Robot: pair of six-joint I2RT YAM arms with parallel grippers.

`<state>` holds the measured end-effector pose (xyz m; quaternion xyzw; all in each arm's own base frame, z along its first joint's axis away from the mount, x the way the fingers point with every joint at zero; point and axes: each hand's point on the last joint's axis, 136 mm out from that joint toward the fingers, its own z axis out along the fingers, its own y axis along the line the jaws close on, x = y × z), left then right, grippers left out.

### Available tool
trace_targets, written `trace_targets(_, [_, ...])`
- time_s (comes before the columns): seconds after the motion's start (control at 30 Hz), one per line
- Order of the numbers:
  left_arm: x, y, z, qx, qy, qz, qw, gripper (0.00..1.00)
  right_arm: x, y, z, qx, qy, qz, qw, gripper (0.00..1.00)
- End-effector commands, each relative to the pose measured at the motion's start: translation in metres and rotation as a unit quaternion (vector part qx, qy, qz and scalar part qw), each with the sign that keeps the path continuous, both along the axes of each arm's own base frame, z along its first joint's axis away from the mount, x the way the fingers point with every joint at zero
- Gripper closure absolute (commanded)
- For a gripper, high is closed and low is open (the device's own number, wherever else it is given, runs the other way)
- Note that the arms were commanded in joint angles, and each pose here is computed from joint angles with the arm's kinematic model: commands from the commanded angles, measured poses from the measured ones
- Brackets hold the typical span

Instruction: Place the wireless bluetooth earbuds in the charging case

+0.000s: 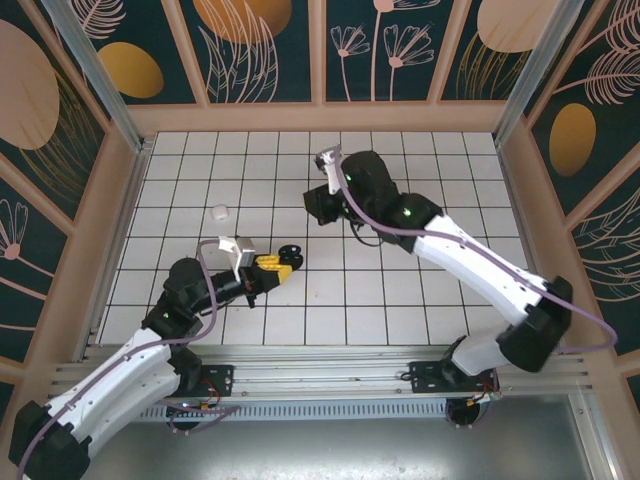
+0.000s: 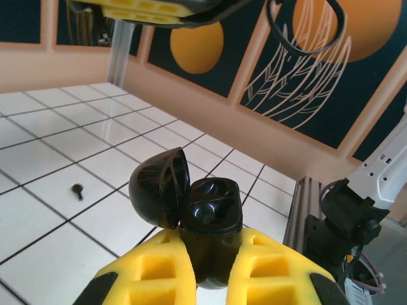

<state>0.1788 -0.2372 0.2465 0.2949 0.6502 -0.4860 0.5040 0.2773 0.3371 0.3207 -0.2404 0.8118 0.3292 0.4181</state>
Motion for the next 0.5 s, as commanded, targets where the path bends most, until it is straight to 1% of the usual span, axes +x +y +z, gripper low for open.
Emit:
trace_targets(0.0, [-0.01, -0.008, 0.031, -0.04, -0.058, -0.04, 0.997, 1.0, -0.02, 0.002, 0.031, 0.068, -0.041, 0.004, 0.997, 0.86])
trace_targets(0.2, [-0.002, -0.016, 0.041, -0.046, -0.062, -0.049, 0.996, 1.0, -0.055, 0.003, 0.05, 0.124, -0.076, 0.031, 0.989, 0.86])
trace_targets(0.3, [0.0, -0.019, 0.044, -0.042, -0.074, -0.053, 0.995, 1.0, -0.067, 0.009, 0.05, 0.128, -0.081, 0.047, 0.987, 0.86])
trace_targets(0.47, [0.004, -0.016, 0.05, -0.048, -0.092, -0.036, 0.994, 1.0, -0.081, 0.019, 0.051, 0.13, -0.096, 0.067, 0.985, 0.86])
